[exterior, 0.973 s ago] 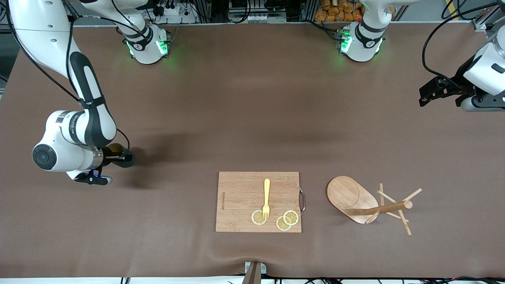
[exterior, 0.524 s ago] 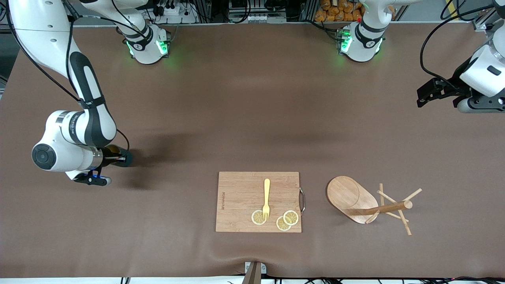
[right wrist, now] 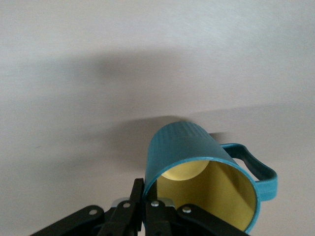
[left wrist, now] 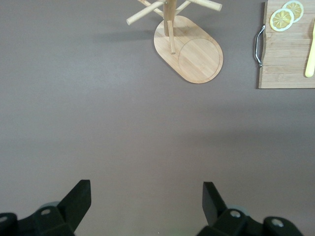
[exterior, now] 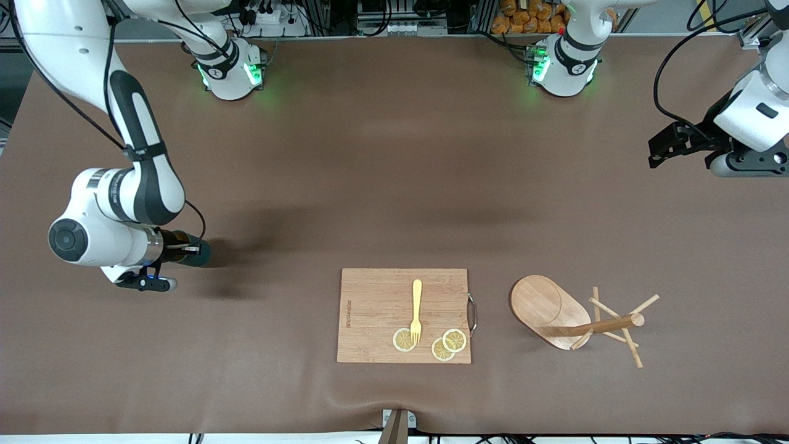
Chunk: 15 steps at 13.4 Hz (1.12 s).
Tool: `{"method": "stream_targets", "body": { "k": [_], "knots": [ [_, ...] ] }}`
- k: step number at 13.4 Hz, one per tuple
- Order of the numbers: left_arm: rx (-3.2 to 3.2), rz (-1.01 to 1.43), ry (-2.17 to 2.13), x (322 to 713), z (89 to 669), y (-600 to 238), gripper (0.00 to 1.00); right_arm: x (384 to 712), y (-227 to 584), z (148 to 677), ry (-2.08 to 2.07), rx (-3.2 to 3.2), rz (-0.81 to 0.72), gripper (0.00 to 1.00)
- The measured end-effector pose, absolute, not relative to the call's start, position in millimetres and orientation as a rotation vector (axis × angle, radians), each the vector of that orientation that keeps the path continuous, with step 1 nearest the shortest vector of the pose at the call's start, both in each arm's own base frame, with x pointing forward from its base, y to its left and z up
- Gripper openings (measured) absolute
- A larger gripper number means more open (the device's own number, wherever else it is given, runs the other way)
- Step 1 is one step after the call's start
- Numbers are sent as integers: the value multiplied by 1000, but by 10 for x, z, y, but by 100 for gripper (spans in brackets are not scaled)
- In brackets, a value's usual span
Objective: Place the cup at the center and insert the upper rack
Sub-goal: 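Close the right gripper around the teal mug's body, then slide the held mug with the right gripper to the table center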
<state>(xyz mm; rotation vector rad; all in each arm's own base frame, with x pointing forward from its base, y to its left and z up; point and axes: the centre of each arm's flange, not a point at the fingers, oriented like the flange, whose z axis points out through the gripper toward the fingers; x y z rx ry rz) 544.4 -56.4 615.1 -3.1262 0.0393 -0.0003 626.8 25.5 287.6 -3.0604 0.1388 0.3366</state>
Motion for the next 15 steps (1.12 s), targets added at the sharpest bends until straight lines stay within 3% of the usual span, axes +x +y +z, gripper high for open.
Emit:
{"method": "stream_targets", "body": {
  "k": [6, 11, 15],
  "knots": [
    [-3125, 4, 54, 5438, 6137, -615, 100, 5958, 1648, 3832, 262, -3013, 268, 4],
    [-3125, 6, 56, 5437, 6131, -624, 100, 5311, 3243, 4033, 449, -2964, 257, 4],
    [-3125, 7, 59, 5435, 6127, -635, 100, 4747, 4049, 4131, 459, -2934, 271, 4]
  ]
}}
